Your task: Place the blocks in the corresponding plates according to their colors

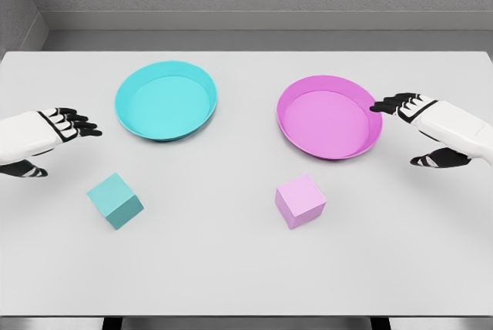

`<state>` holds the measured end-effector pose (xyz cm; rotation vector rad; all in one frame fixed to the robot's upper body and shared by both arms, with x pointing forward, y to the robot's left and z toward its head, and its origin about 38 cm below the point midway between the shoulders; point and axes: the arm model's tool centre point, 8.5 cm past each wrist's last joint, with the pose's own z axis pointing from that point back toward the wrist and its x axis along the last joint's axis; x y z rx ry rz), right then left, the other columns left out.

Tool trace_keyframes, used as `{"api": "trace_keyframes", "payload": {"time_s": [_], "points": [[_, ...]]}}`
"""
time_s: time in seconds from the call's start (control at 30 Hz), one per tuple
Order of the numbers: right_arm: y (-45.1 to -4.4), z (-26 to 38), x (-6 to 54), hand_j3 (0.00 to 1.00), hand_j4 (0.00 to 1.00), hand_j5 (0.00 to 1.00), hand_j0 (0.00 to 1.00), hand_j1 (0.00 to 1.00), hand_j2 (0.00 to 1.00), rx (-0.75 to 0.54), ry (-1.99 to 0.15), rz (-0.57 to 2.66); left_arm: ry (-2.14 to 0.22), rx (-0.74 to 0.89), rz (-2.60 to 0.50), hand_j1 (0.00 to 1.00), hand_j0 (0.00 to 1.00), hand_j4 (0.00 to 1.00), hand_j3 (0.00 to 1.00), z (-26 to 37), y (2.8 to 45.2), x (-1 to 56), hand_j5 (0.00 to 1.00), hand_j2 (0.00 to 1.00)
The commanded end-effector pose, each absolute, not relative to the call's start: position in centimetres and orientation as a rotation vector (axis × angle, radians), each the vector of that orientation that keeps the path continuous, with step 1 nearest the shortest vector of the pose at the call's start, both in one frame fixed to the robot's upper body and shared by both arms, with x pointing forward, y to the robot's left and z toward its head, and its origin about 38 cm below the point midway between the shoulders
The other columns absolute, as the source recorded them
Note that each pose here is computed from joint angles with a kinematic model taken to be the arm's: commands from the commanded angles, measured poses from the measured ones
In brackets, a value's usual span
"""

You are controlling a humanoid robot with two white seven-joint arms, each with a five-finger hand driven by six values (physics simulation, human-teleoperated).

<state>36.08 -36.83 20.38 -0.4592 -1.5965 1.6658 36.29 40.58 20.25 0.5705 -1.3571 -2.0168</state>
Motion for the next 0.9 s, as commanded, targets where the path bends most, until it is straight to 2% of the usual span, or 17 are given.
{"api": "trace_keyframes", "payload": {"time_s": [0.0, 0.13, 0.23, 0.43, 0.53, 0.67, 0.77, 0.87], "points": [[-36.9, 20.4, 36.1, 1.0, 1.0, 1.0, 1.0, 1.0, 1.0, -0.458, -1.598, 1.661, -1.361, 0.569, -2.013, 1.0, 1.0, 1.0, 1.0, 20.3, 40.6, 36.3, 1.0, 1.0], [-36.7, 20.5, 36.0, 1.0, 1.0, 1.0, 1.0, 1.0, 1.0, -0.452, -1.606, 1.667, -1.369, 0.565, -2.02, 1.0, 1.0, 1.0, 1.0, 20.4, 40.2, 36.2, 1.0, 1.0], [-35.8, 20.1, 35.6, 1.0, 1.0, 1.0, 1.0, 1.0, 1.0, -0.416, -1.615, 1.687, -1.353, 0.48, -2.075, 1.0, 1.0, 1.0, 1.0, 19.2, 38.6, 34.7, 1.0, 1.0], [-31.4, 20.7, 34.9, 1.0, 1.0, 1.0, 1.0, 1.0, 1.0, -0.246, -1.537, 1.979, -1.397, 0.407, -2.104, 1.0, 1.0, 1.0, 1.0, 18.5, 36.4, 33.8, 1.0, 1.0], [-28.2, 21.2, 35.9, 1.0, 1.0, 1.0, 1.0, 1.0, 1.0, -0.194, -1.592, 2.035, -1.42, 0.382, -2.113, 1.0, 1.0, 1.0, 1.0, 18.4, 35.5, 33.4, 1.0, 1.0], [-24.7, 20.0, 35.9, 1.0, 1.0, 1.0, 1.0, 1.0, 1.0, -0.074, -1.531, 2.171, -1.44, 0.324, -2.107, 1.0, 1.0, 1.0, 1.0, 17.1, 34.3, 32.5, 1.0, 1.0], [-23.1, 19.3, 35.7, 1.0, 1.0, 1.0, 1.0, 1.0, 1.0, -0.014, -1.5, 2.229, -1.436, 0.309, -2.107, 1.0, 1.0, 1.0, 1.0, 16.8, 34.2, 32.3, 1.0, 1.0], [-23.1, 19.3, 35.7, 1.0, 1.0, 1.0, 1.0, 1.0, 1.0, -0.011, -1.497, 2.234, -1.451, 0.303, -2.1, 1.0, 1.0, 1.0, 1.0, 16.7, 33.8, 32.3, 1.0, 1.0]]}}
